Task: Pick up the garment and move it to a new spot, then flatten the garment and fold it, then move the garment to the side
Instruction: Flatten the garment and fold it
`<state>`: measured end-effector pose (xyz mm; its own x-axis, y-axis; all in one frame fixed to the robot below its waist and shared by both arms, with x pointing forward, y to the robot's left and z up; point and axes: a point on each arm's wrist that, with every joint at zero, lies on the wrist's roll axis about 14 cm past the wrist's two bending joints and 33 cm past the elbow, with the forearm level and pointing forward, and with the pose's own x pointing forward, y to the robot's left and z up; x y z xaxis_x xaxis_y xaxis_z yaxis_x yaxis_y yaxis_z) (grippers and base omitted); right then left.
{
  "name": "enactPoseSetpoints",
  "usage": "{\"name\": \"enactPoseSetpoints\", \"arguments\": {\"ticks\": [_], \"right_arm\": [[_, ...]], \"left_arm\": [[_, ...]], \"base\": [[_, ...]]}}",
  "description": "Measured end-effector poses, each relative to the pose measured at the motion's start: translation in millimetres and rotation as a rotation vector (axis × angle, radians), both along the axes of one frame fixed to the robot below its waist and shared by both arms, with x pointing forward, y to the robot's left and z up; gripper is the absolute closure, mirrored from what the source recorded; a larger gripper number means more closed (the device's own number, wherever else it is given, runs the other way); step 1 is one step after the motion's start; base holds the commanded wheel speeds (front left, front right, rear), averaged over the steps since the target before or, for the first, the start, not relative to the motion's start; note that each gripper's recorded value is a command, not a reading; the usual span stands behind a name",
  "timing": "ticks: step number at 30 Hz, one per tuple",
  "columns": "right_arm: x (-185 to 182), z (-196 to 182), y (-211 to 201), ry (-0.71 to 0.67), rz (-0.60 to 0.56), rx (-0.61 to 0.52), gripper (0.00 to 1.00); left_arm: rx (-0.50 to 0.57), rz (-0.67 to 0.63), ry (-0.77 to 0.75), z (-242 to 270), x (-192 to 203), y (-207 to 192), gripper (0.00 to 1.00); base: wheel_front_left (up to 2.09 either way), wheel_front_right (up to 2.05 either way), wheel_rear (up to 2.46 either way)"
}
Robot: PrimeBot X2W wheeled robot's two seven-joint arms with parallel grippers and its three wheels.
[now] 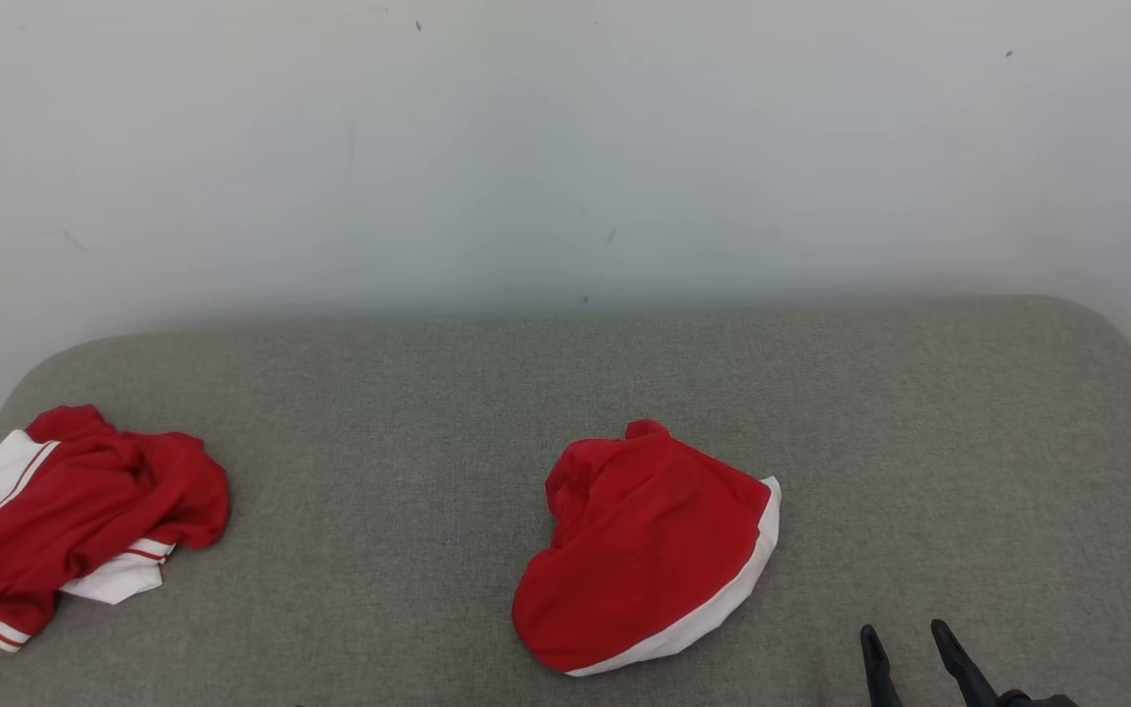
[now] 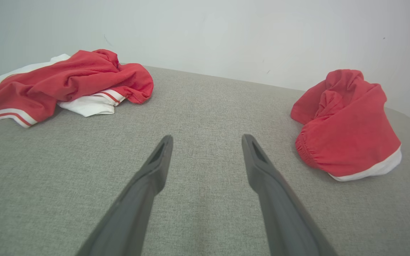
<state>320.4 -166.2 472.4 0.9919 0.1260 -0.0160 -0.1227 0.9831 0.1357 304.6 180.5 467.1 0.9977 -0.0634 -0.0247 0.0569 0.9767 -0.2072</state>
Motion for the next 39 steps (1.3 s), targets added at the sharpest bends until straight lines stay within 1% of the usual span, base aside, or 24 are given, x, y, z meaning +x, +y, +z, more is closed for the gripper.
{"name": "enactPoseSetpoints", "arguments": {"ticks": [17,25,29,31,34,39], "right_arm": [[-1.4,-1.4,0.0,0.003,-0.009,0.011,0.00],[-2.4,-1.8,0.7,0.004,-0.009,0.019,0.00],[-1.5,-0.4,0.7,0.000,-0.008,0.019,0.00],[-1.1,0.5,0.1,-0.002,-0.011,0.020,0.00],[-2.4,-0.6,-3.1,0.002,-0.021,0.019,0.00],[-3.7,-1.0,-11.5,0.006,-0.050,0.019,0.00]], "left_arm": [[0.002,-0.021,0.007,-2.0,1.4,-5.9,0.00],[0.002,-0.064,0.001,0.4,6.4,-17.2,0.00],[-0.007,-0.128,-0.019,7.7,20.2,-34.7,0.00],[-0.017,-0.173,-0.003,4.1,25.7,-47.7,0.00],[-0.032,-0.239,0.027,1.4,37.9,-67.9,0.00],[-0.074,-0.341,0.124,-10.6,53.6,-102.4,0.00]], "base": [[0.00,0.00,0.00],[0.00,0.00,0.00],[0.00,0.00,0.00],[0.00,0.00,0.00],[0.00,0.00,0.00],[0.00,0.00,0.00]]}}
